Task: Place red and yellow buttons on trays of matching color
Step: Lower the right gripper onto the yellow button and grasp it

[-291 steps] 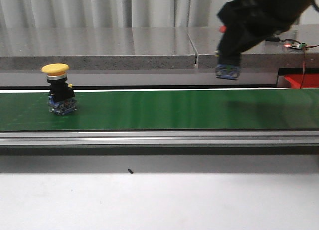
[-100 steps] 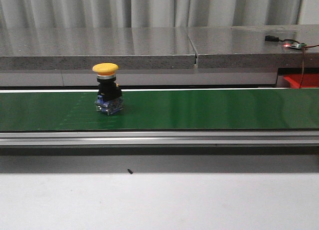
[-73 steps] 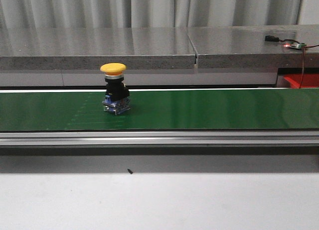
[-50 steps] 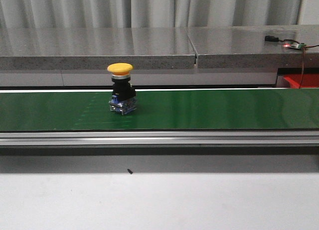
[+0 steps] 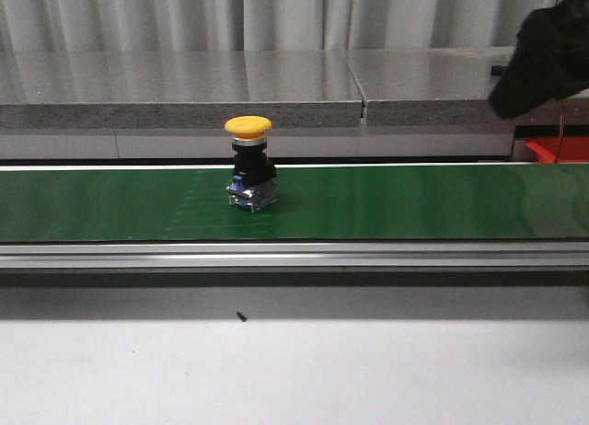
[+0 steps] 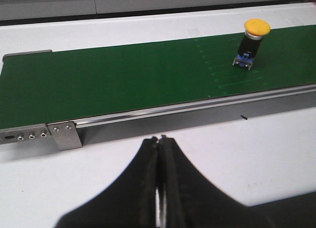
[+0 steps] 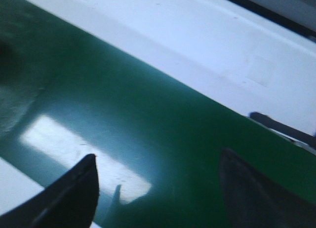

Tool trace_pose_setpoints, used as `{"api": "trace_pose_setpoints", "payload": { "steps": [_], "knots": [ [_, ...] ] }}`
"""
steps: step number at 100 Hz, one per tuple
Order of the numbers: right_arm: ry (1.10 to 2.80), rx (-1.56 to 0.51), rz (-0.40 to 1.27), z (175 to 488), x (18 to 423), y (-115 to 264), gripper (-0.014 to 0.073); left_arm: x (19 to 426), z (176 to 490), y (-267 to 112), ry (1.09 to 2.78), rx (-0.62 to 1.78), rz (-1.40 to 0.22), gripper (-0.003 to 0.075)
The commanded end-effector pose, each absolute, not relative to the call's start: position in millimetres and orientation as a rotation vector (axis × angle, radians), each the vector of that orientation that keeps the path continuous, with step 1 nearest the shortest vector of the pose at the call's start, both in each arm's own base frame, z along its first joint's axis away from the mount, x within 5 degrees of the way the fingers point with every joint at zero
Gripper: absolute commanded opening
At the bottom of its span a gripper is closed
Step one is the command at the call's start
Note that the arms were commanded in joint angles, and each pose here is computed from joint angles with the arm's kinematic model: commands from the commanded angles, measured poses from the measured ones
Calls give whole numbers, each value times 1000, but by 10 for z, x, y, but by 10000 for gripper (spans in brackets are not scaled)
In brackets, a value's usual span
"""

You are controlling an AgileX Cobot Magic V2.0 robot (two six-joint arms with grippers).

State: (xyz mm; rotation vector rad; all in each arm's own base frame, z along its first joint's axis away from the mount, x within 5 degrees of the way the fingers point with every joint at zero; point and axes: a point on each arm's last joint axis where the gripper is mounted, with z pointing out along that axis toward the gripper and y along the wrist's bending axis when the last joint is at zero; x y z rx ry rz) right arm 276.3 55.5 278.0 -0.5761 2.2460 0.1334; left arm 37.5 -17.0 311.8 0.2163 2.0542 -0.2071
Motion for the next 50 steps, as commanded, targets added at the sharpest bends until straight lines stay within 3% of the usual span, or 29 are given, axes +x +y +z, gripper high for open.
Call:
{"api": "trace_pose_setpoints", "payload": {
  "steps": [1,25,50],
  "knots": [
    [2145,-631,139,2960,2735,715,588,398,3238,-183,1976,208,-231,-19],
    [2125,-808,210,2880,2720,1132,591,398,3238,-183,1976,208,-231,-19],
    [2134,-943,276,2813,2983,1562,591,398,3238,-183,1976,208,-231,-19]
  ]
}}
